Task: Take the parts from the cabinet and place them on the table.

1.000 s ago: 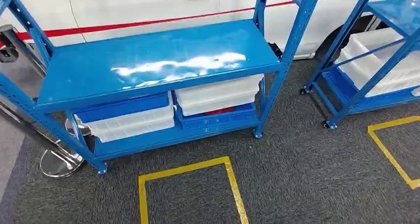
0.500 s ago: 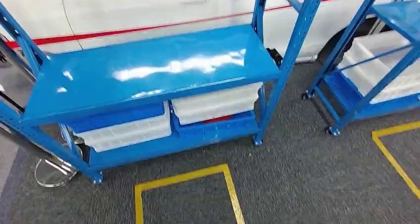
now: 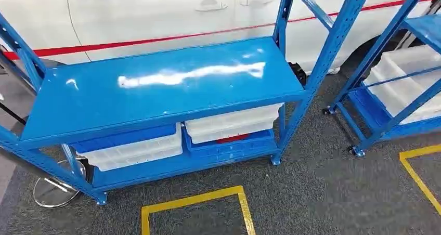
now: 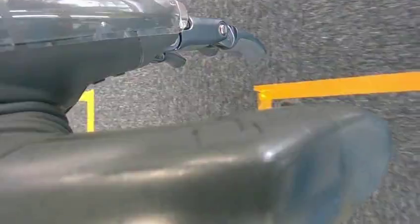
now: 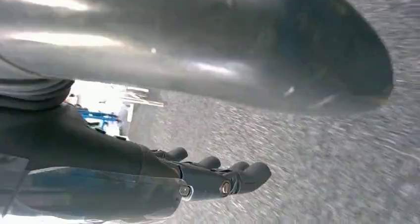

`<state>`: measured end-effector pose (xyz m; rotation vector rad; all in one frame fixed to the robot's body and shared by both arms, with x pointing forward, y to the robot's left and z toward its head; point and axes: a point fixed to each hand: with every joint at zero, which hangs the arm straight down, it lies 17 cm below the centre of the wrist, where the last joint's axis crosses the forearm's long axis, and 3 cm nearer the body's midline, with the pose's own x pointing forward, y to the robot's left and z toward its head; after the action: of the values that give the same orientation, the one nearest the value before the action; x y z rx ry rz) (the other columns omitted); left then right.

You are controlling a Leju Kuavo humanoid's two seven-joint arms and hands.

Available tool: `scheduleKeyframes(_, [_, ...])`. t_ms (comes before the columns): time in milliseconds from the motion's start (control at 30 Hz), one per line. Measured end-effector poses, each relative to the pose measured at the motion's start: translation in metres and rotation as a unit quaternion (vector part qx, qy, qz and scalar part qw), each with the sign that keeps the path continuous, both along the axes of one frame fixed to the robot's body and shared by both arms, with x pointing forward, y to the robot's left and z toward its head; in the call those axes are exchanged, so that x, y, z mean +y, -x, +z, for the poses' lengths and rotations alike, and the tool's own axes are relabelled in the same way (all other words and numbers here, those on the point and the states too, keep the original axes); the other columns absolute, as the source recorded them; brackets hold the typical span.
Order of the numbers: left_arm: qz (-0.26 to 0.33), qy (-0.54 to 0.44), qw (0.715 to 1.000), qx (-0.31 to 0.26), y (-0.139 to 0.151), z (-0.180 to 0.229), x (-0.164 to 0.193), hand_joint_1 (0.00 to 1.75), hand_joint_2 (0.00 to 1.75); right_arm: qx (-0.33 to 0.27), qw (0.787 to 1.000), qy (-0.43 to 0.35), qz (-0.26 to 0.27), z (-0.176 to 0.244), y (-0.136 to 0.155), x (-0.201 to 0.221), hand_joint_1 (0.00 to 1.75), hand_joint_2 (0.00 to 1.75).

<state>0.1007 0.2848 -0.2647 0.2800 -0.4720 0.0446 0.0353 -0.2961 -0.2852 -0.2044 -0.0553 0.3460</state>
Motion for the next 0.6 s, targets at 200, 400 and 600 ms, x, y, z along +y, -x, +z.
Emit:
scheduleKeyframes(200, [-0.005,-0.001,1.0,-0.006,-0.0057,0.0012,0.0001,0.0,0.0,0.0,1.0,0.0,0.0,0.0001,-0.0012,0.0006,0.0,0.0])
scheduleKeyframes(400, [-0.004,-0.002,1.0,-0.002,-0.0022,0.0005,0.0003,0.0,0.0,-0.002,1.0,0.003,0.006,0.0003,-0.003,-0.0007,0.0,0.0])
scheduleKeyframes(600, [-0.001,-0.007,1.0,0.002,0.001,-0.0001,0.0038,0.0,0.0,-0.006,1.0,0.002,0.008,0.0005,-0.0058,0.0025,0.0,0.0])
